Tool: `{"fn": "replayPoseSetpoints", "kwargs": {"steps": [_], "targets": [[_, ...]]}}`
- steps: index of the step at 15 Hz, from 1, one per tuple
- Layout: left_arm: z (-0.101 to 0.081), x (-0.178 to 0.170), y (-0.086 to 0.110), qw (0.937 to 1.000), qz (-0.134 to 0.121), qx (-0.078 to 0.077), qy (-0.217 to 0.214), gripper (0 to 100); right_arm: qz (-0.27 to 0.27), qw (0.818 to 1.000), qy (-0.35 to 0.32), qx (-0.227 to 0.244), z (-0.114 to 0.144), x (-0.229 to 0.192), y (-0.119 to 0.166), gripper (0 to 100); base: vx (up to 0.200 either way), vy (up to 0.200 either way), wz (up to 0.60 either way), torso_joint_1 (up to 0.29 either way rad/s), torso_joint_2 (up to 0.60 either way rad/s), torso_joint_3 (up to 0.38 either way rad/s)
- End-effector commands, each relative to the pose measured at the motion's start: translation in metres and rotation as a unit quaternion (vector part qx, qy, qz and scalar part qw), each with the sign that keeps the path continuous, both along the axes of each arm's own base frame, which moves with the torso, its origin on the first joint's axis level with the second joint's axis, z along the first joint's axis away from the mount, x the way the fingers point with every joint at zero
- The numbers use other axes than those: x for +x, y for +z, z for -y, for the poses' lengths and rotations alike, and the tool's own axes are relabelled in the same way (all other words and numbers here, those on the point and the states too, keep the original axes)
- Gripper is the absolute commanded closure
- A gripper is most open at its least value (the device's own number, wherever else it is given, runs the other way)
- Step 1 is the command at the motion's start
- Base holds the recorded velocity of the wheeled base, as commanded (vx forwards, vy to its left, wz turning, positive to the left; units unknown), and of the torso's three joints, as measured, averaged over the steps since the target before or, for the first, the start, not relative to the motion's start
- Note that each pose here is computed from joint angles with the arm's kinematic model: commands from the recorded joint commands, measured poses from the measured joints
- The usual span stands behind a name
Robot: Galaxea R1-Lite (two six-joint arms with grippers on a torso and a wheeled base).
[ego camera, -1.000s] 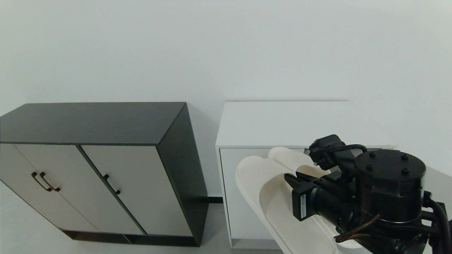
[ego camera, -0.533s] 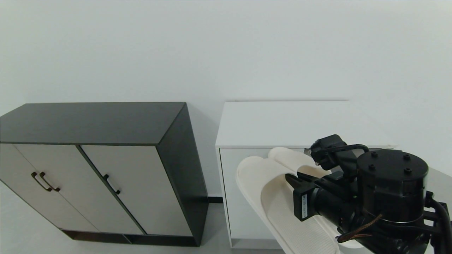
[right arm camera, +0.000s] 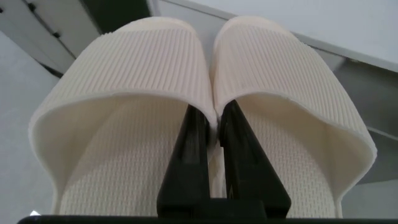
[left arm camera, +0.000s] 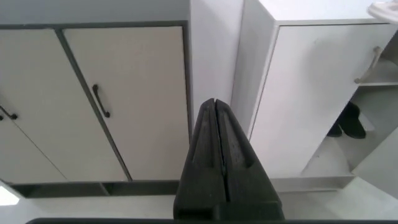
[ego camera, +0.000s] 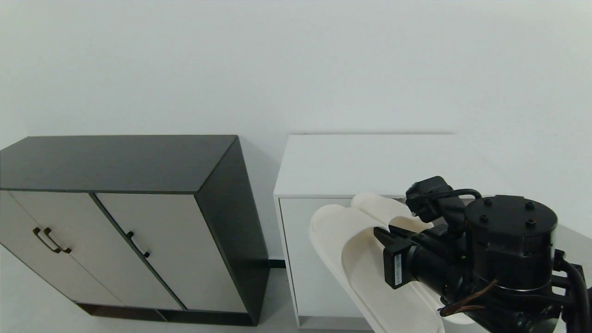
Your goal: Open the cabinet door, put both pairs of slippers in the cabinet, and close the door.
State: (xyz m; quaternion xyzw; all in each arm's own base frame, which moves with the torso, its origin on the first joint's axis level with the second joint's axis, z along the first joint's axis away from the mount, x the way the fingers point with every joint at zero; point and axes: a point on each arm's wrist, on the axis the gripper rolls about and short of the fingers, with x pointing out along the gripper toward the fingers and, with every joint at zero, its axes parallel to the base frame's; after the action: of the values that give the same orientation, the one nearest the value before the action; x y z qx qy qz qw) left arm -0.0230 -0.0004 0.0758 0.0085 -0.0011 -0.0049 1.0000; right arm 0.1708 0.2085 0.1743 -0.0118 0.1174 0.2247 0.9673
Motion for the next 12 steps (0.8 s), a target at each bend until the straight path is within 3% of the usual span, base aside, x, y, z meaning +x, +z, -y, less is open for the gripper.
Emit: {"fn": "replayPoseSetpoints", "kwargs": {"steps": [1, 12], "targets": [[0.0, 0.0001, -0.0001, 1.0, -0.001, 0.0, 0.0, 100, 0.001, 1.0, 0.003, 0.001, -0.0003, -0.0018, 0.0006, 100, 0.0, -0.2, 0.0, 0.007, 0.0, 0.002], [0.0, 0.0001, -0.0001, 1.0, -0.001, 0.0, 0.0, 100, 0.004, 1.0, 0.01, 0.002, 0.001, -0.0059, 0.0027, 100, 0.0, -0.2, 0.0, 0.001, 0.0, 0.003]]}}
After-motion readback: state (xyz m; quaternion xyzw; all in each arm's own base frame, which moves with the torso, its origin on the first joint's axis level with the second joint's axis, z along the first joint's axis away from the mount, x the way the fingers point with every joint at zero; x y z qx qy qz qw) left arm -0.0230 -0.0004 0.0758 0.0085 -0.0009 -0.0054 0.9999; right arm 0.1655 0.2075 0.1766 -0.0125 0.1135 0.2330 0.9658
